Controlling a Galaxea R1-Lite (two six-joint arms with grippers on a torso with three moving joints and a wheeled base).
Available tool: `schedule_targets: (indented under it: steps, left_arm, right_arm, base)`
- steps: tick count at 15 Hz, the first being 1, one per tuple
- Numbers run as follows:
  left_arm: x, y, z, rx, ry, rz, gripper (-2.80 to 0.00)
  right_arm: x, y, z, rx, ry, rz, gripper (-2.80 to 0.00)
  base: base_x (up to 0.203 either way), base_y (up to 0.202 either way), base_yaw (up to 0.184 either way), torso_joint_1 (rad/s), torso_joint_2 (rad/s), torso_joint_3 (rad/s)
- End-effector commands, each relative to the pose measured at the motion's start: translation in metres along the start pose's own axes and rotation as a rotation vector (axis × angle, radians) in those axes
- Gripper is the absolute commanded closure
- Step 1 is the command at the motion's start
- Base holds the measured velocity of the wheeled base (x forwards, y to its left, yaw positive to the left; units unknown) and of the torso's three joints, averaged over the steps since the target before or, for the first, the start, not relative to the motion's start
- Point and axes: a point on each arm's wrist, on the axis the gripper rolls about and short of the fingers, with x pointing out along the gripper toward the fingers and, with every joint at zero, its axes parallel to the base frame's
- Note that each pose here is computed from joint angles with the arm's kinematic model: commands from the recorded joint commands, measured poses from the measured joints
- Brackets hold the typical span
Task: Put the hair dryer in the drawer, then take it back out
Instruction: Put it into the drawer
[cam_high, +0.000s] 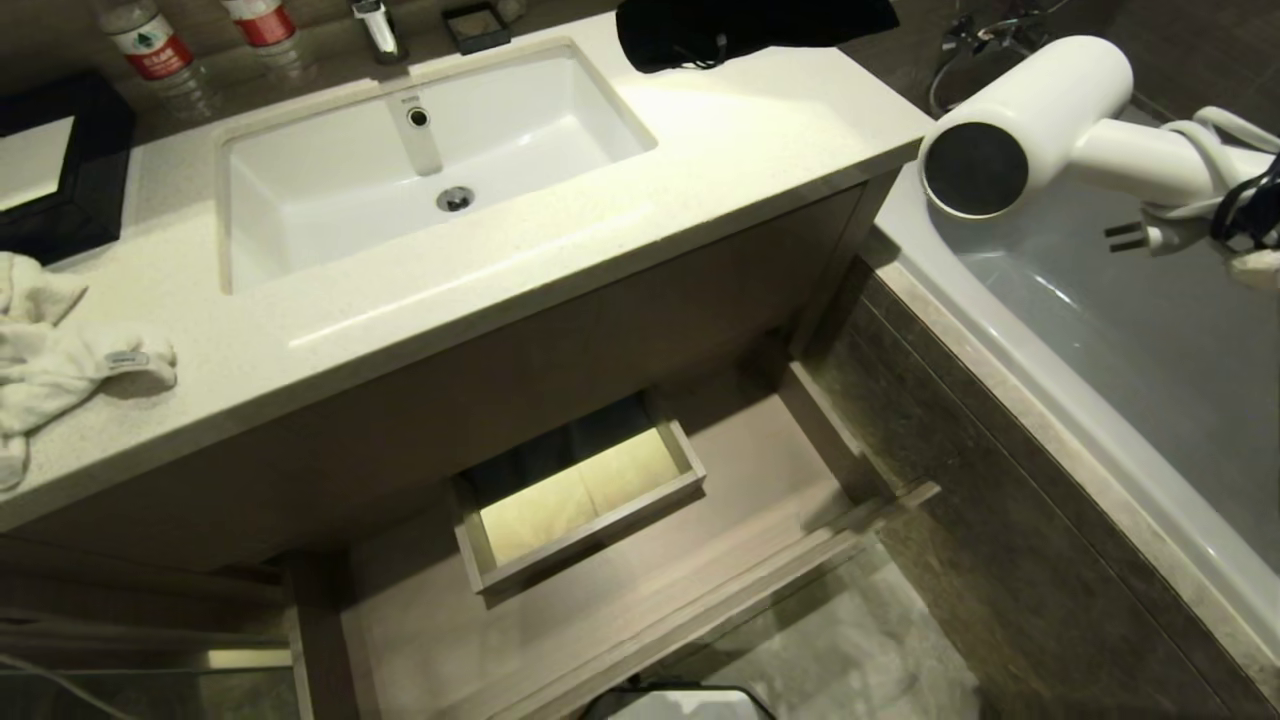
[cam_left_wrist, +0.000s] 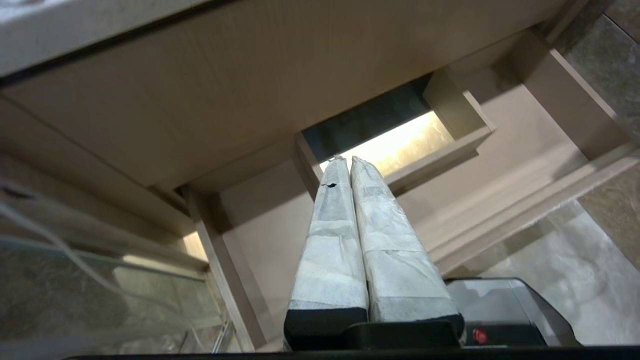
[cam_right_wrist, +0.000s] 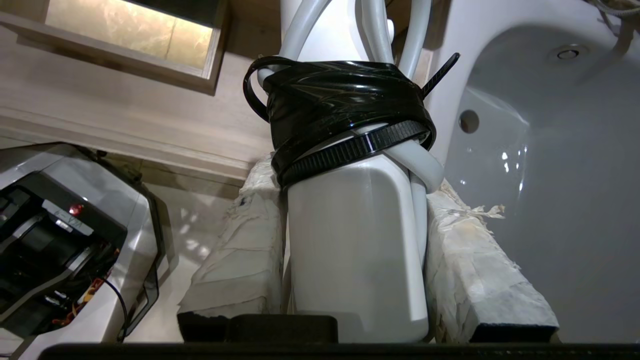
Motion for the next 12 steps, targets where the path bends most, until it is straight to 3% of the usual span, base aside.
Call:
schedule_targets:
  steps: [1,6,12]
  left_arm:
    - [0.0,0.0,0.0,-0.001,0.0,0.0,0.0]
    - [0.0,0.0,0.0,-0.001,0.0,0.001,0.0]
    - [0.0,0.0,0.0,-0.001,0.0,0.001,0.0]
  right_arm:
    - [-0.003,0.0,-0.001,-0.003,-0.002,-0.003,0.0]
    - [-0.005,0.005,-0.006,-0.003,0.013,0.014,0.0]
    - [-0.015,0.009,-0.01,-0.003,0.014,0.012,0.0]
  base:
    - [0.0,0.0,0.0,-0.262,-0.01,-0.278]
    - [0.0,0.0,0.0,-0.208,-0.05,-0.256]
    - [0.0,0.0,0.0,-0.015,0.0,-0.029]
